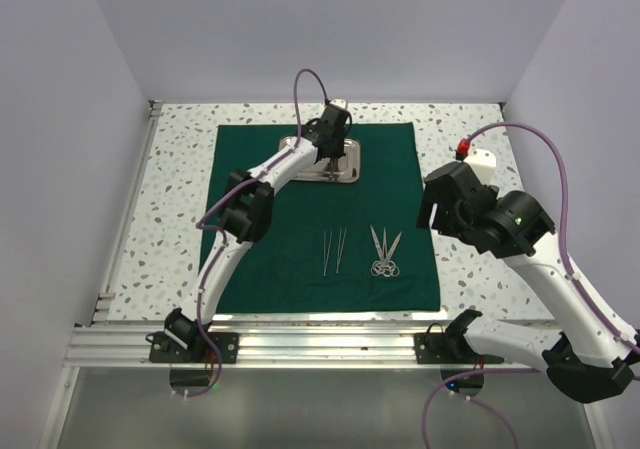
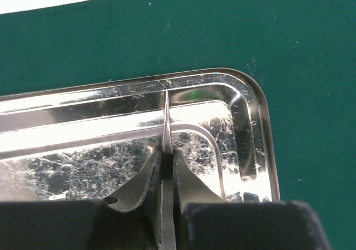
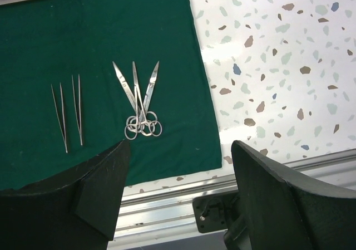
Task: Open and lay out the surgical kit
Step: Pick up the medical item from the container, then place the medical item in the surgical kit, then pick up the medical item from the container.
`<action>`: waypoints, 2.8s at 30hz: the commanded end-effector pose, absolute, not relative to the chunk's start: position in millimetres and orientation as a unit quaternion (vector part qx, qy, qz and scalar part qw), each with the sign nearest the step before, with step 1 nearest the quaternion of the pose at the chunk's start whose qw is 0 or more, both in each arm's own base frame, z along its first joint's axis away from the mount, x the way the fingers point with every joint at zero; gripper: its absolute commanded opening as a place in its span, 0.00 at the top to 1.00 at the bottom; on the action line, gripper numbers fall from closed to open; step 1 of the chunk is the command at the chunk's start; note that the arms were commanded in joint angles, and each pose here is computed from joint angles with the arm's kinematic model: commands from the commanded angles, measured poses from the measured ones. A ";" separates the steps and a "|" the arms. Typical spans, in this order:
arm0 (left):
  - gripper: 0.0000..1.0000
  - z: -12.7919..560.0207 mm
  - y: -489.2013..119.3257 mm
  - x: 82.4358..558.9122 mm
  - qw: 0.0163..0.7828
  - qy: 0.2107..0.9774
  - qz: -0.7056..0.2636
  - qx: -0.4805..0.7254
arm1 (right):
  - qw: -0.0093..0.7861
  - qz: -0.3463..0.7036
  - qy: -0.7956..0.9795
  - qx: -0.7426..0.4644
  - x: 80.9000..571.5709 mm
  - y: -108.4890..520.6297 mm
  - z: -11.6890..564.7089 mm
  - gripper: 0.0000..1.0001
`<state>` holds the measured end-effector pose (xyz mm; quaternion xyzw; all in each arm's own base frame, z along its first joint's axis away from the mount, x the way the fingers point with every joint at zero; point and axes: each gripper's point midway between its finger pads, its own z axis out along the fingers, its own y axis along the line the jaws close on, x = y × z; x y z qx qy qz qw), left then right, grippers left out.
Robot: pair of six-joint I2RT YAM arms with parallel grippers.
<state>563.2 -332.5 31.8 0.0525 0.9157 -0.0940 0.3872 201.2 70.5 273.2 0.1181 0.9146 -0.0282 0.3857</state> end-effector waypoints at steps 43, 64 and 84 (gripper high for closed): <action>0.83 63.0 -324.4 278.2 0.215 0.966 -0.144 0.014 | 0.351 -0.009 0.936 -0.003 278.4 150.9 207.2 0.29; 0.56 83.8 -216.7 510.8 0.312 0.948 -0.038 0.059 | 0.349 -0.040 0.936 -0.006 291.7 146.3 231.3 0.29; 0.57 50.4 -175.8 535.1 0.291 0.954 -0.073 0.029 | 0.339 -0.073 0.937 -0.036 333.3 151.2 231.3 0.29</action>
